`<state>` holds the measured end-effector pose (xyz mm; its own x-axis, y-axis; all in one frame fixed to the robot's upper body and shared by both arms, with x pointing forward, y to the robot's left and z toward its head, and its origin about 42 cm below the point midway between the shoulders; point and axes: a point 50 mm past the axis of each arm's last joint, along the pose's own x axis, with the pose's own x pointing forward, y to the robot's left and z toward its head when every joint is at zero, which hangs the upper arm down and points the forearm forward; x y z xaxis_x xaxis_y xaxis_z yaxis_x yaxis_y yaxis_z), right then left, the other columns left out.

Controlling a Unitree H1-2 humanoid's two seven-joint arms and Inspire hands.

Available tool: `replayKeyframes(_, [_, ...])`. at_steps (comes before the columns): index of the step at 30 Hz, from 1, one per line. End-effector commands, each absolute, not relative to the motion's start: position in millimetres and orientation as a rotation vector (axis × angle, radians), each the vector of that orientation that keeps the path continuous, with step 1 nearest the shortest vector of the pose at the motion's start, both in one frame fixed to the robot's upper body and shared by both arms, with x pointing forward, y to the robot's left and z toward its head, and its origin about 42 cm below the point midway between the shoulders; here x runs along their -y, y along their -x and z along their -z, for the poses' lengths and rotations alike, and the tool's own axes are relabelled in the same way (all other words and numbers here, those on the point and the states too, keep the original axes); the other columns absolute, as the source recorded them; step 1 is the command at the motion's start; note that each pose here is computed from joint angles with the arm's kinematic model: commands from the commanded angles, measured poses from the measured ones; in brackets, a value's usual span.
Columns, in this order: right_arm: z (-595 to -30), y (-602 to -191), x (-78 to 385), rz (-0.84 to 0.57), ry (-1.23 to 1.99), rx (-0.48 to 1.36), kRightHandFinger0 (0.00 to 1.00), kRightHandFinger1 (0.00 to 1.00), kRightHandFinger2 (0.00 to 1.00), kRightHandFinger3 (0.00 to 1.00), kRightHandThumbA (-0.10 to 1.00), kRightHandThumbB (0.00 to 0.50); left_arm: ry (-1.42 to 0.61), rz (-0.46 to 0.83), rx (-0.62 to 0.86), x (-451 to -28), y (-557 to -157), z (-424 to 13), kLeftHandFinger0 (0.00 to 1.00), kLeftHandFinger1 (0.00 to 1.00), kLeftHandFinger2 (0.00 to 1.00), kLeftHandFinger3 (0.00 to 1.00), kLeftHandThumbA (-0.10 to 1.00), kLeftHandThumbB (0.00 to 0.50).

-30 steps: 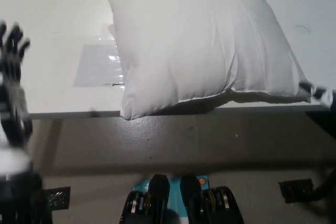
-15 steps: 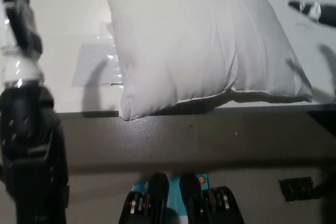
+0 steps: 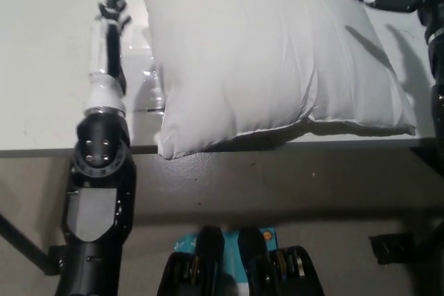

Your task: The robot uses both hands to lift the pillow and then drops it on the table

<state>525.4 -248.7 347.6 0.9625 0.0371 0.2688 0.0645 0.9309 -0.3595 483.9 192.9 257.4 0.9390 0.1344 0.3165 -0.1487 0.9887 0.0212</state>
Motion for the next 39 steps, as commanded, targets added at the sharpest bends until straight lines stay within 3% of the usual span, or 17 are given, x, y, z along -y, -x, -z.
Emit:
replayKeyframes(1, [-373, -534, 252, 0.055, 0.39, 0.345, 1.0, 1.0, 1.0, 1.0, 1.0, 0.251, -0.081, -0.144, 0.39, -182, -495, -276, 1.0, 1.0, 1.0, 1.0, 1.0, 0.062])
replayKeyframes(2, [-352, -537, 256, 0.067, 0.389, 0.264, 1.0, 1.0, 1.0, 1.0, 1.0, 0.257, -0.105, -0.14, 0.35, -182, -498, -261, 1.0, 1.0, 1.0, 1.0, 1.0, 0.041])
replayKeyframes(4, [-334, -538, 260, 0.081, 0.39, 0.214, 1.0, 1.0, 1.0, 1.0, 1.0, 0.256, -0.125, -0.135, 0.324, -183, -500, -250, 1.0, 1.0, 1.0, 1.0, 1.0, 0.052])
replayKeyframes(6, [-314, -538, 264, 0.086, 0.382, 0.197, 1.0, 1.0, 1.0, 1.0, 1.0, 0.19, -0.118, -0.127, 0.299, -182, -504, -237, 1.0, 1.0, 1.0, 1.0, 1.0, 0.069])
replayKeyframes(7, [-309, -539, 265, 0.085, 0.372, 0.192, 1.0, 1.0, 1.0, 1.0, 1.0, 0.182, -0.119, -0.127, 0.291, -182, -505, -235, 1.0, 1.0, 1.0, 1.0, 1.0, 0.067])
replayKeyframes(11, [-280, -540, 270, 0.104, 0.321, 0.113, 1.0, 1.0, 1.0, 1.0, 1.0, 0.209, -0.086, -0.123, 0.248, -182, -509, -220, 1.0, 1.0, 1.0, 1.0, 1.0, 0.08])
replayKeyframes(15, [-238, -535, 277, 0.13, 0.289, 0.011, 1.0, 1.0, 1.0, 1.0, 1.0, 0.18, -0.031, -0.134, 0.169, -174, -512, -200, 1.0, 1.0, 1.0, 1.0, 1.0, 0.081])
replayKeyframes(17, [-228, -535, 277, 0.135, 0.282, 0.001, 1.0, 1.0, 1.0, 1.0, 1.0, 0.158, -0.025, -0.132, 0.166, -172, -515, -196, 1.0, 1.0, 1.0, 1.0, 1.0, 0.049])
replayKeyframes(18, [-205, -531, 276, 0.147, 0.251, -0.053, 1.0, 1.0, 1.0, 1.0, 1.0, 0.198, 0.0, -0.123, 0.122, -163, -514, -186, 1.0, 1.0, 1.0, 1.0, 1.0, 0.027])
replayKeyframes(20, [-189, -527, 276, 0.159, 0.235, -0.084, 1.0, 1.0, 1.0, 1.0, 1.0, 0.205, -0.002, -0.12, 0.091, -153, -515, -181, 1.0, 1.0, 1.0, 1.0, 1.0, 0.014])
replayKeyframes(24, [-149, -511, 274, 0.169, 0.14, -0.146, 1.0, 1.0, 1.0, 1.0, 1.0, 0.181, 0.013, -0.091, 0.023, -126, -512, -166, 1.0, 1.0, 1.0, 1.0, 1.0, 0.023])
replayKeyframes(26, [-141, -508, 271, 0.174, 0.135, -0.154, 1.0, 1.0, 1.0, 1.0, 1.0, 0.166, 0.001, -0.082, 0.026, -120, -510, -164, 1.0, 1.0, 1.0, 1.0, 1.0, 0.017])
replayKeyframes(28, [-133, -505, 266, 0.174, 0.126, -0.172, 1.0, 1.0, 1.0, 1.0, 1.0, 0.183, 0.001, -0.081, 0.017, -110, -509, -165, 1.0, 1.0, 1.0, 1.0, 1.0, 0.03])
replayKeyframes(29, [-134, -505, 266, 0.176, 0.138, -0.163, 1.0, 1.0, 1.0, 1.0, 1.0, 0.165, 0.023, -0.085, 0.013, -105, -509, -167, 1.0, 1.0, 1.0, 1.0, 1.0, 0.048])
replayKeyframes(35, [-159, -518, 264, 0.16, 0.128, -0.098, 1.0, 1.0, 1.0, 1.0, 1.0, 0.163, 0.048, -0.051, 0.051, -84, -522, -201, 1.0, 1.0, 1.0, 1.0, 1.0, 0.044])
replayKeyframes(36, [-162, -520, 262, 0.154, 0.133, -0.092, 1.0, 1.0, 1.0, 1.0, 1.0, 0.172, 0.059, -0.034, 0.068, -82, -522, -205, 1.0, 1.0, 1.0, 1.0, 1.0, 0.024])
replayKeyframes(39, [-175, -527, 258, 0.129, 0.127, -0.056, 1.0, 1.0, 1.0, 1.0, 1.0, 0.202, 0.051, -0.02, 0.093, -76, -524, -215, 1.0, 1.0, 1.0, 1.0, 1.0, 0.052])
